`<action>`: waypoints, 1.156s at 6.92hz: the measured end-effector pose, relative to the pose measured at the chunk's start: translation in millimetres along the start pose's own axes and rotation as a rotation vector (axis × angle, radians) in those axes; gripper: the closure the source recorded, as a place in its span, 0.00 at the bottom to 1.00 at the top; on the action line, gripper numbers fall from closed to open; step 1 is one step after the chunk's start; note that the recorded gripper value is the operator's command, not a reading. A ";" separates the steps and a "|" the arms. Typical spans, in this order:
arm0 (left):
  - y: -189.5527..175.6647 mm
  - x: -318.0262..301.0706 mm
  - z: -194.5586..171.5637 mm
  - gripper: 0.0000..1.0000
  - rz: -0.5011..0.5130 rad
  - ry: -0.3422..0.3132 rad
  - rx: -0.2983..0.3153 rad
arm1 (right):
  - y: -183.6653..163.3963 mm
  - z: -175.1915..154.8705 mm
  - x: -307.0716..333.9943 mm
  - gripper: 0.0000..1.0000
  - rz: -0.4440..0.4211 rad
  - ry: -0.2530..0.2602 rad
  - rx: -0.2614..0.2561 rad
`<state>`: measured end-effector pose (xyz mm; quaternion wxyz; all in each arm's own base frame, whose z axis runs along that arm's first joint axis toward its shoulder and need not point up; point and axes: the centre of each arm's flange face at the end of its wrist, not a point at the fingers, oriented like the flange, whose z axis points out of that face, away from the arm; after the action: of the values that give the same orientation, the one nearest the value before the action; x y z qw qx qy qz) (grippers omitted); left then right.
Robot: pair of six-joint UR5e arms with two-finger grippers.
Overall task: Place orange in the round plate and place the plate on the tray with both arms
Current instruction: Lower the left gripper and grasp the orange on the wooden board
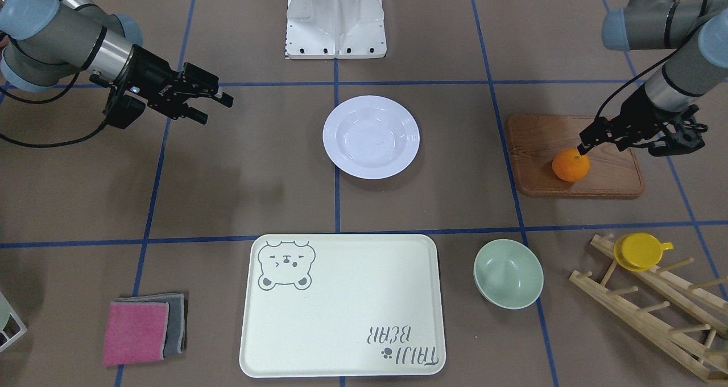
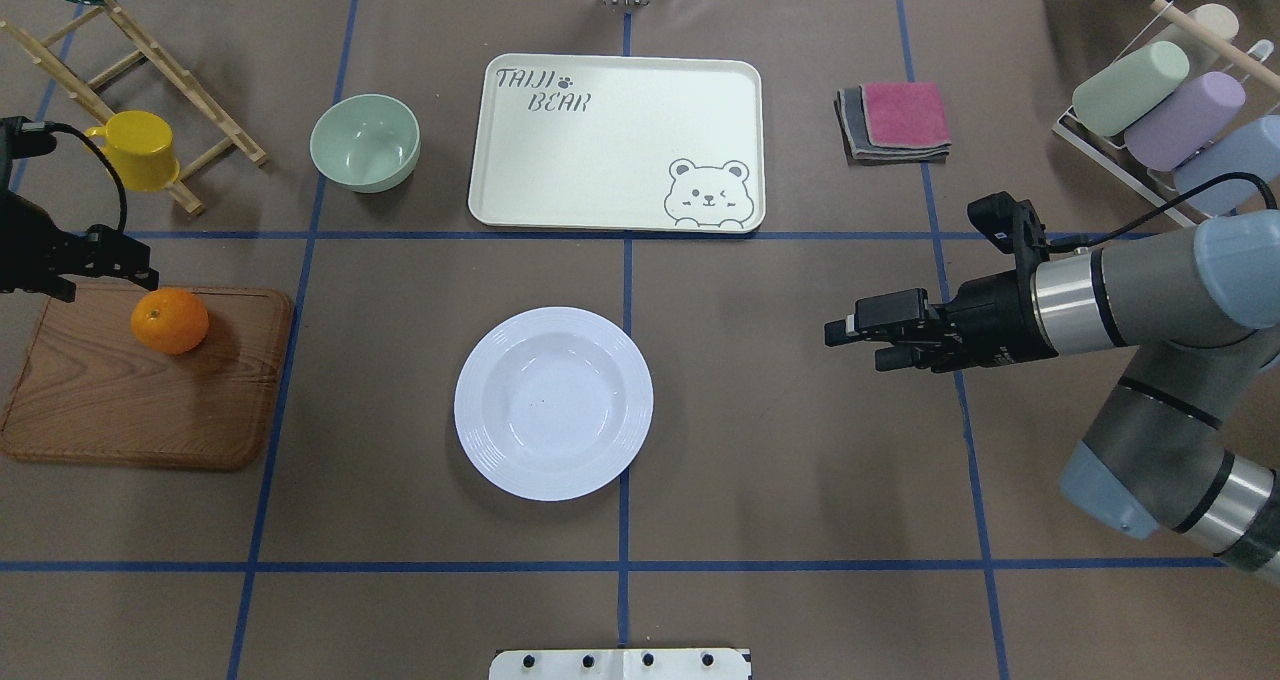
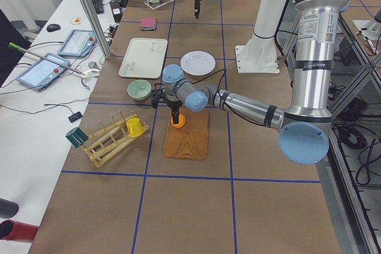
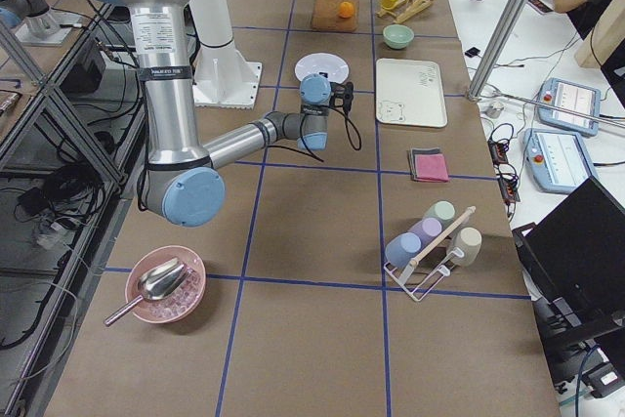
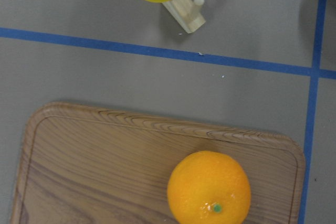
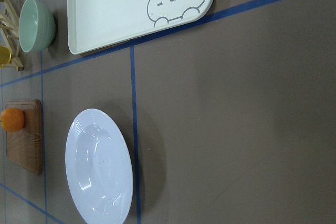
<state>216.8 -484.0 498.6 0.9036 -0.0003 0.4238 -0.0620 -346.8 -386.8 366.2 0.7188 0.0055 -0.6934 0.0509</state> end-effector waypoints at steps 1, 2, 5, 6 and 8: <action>-3.4 14.3 10.3 0.02 -0.006 -0.004 -0.002 | 5.3 6.9 -5.4 0.01 0.020 -0.015 0.009; -4.6 19.6 18.1 0.02 -0.008 -0.012 -0.003 | 10.3 14.1 -9.7 0.01 0.031 -0.024 0.019; -6.3 14.1 31.1 0.02 -0.008 -0.033 -0.014 | 25.9 34.4 -11.6 0.01 0.039 -0.030 0.038; -6.0 12.0 36.2 0.02 -0.010 -0.039 -0.021 | 31.0 40.5 -11.7 0.01 0.039 -0.031 0.043; -2.5 14.8 45.7 0.02 -0.008 -0.043 -0.037 | 36.8 46.4 -12.7 0.01 0.038 -0.033 0.049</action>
<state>260.9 -490.5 516.7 0.9121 -0.0200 0.4053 -0.0578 -396.4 -354.6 353.0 0.7057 0.0109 -0.7038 0.0815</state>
